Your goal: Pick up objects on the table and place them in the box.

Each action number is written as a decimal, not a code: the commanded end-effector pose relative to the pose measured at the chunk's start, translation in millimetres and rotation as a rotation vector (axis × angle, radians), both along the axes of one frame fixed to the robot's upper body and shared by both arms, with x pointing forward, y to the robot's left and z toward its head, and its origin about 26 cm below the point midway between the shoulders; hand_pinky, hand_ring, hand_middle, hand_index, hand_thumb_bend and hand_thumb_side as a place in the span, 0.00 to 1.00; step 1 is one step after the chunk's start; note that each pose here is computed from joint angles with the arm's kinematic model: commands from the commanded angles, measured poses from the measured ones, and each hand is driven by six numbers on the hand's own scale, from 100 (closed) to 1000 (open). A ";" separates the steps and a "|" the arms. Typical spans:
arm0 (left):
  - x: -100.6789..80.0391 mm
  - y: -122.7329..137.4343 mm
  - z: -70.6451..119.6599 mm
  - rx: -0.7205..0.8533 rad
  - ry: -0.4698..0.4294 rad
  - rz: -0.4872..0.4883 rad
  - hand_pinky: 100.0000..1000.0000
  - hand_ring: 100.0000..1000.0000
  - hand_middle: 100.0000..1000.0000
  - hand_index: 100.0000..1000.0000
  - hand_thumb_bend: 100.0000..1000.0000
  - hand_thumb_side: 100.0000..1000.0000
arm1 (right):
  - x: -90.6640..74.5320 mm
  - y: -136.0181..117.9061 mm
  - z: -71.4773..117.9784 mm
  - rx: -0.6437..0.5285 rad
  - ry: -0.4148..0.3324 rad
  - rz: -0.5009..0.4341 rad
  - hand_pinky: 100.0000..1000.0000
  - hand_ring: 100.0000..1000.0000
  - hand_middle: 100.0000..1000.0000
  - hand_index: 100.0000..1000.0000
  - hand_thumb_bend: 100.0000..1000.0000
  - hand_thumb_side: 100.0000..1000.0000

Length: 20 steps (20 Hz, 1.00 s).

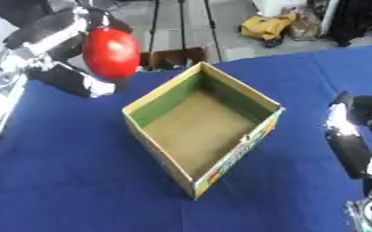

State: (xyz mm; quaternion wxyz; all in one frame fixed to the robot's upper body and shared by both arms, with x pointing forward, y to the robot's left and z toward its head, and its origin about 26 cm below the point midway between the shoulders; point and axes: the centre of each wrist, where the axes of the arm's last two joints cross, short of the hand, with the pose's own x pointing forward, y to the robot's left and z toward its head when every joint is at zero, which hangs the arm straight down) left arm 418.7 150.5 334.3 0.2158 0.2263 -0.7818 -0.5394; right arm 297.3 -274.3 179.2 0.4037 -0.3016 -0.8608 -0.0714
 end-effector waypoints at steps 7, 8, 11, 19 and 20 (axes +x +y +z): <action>14.1 -42.3 -7.6 0.041 -0.087 0.076 0.00 0.34 0.43 0.57 0.00 0.11 | -1.2 4.3 9.9 -0.008 -0.037 0.033 0.51 0.39 0.31 0.49 0.03 0.29; 15.7 -47.4 -11.6 0.065 -0.107 0.097 0.00 0.35 0.43 0.57 0.00 0.09 | -1.0 4.9 10.1 -0.008 -0.038 0.036 0.51 0.39 0.31 0.49 0.03 0.29; 17.3 -62.7 -20.2 0.138 -0.196 0.143 0.00 0.37 0.45 0.57 0.00 0.03 | -0.5 6.4 11.1 -0.006 -0.043 0.044 0.51 0.39 0.31 0.49 0.03 0.29; 20.3 -86.9 -39.8 0.267 -0.318 0.187 0.00 0.38 0.47 0.57 0.00 0.01 | 1.5 10.2 16.2 -0.007 -0.062 0.064 0.51 0.39 0.31 0.49 0.04 0.29; 20.8 -88.0 -41.7 0.276 -0.323 0.190 0.00 0.38 0.47 0.57 0.00 0.00 | 1.7 10.6 16.6 -0.006 -0.063 0.065 0.51 0.39 0.31 0.49 0.04 0.28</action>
